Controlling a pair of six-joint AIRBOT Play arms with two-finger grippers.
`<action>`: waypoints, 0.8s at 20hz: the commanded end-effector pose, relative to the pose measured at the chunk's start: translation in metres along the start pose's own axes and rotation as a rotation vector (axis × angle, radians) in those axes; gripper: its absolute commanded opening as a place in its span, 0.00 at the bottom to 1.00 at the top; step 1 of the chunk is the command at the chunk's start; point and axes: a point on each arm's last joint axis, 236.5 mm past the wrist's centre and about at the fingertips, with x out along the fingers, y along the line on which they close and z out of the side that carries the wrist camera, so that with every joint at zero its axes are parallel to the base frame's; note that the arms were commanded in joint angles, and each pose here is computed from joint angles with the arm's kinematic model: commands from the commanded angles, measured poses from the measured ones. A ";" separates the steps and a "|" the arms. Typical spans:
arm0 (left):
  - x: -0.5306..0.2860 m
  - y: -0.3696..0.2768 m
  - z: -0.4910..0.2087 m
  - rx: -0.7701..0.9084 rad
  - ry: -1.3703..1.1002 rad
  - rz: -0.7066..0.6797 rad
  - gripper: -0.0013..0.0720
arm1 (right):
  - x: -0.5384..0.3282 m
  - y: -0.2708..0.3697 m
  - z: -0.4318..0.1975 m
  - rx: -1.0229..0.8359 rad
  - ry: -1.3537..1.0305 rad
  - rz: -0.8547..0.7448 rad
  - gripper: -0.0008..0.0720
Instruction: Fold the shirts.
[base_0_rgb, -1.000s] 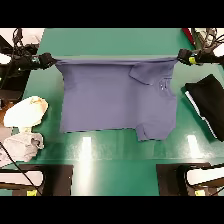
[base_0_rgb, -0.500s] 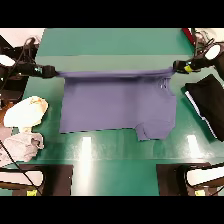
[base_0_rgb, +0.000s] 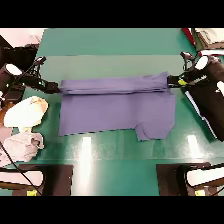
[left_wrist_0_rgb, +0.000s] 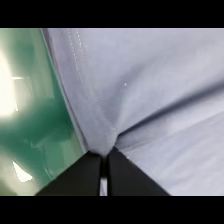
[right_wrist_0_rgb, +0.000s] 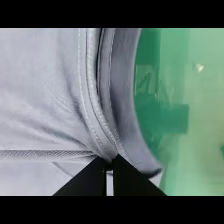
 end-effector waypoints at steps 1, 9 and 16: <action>0.002 -0.002 -0.011 -0.076 0.040 -0.011 0.12 | 0.003 0.011 -0.014 0.025 0.051 0.043 0.25; -0.028 -0.016 -0.051 -0.156 0.218 -0.076 0.77 | -0.034 0.010 -0.054 -0.051 0.204 0.054 0.46; -0.049 -0.037 -0.150 -0.268 0.336 -0.090 0.77 | -0.106 0.005 -0.043 -0.077 0.052 0.049 0.46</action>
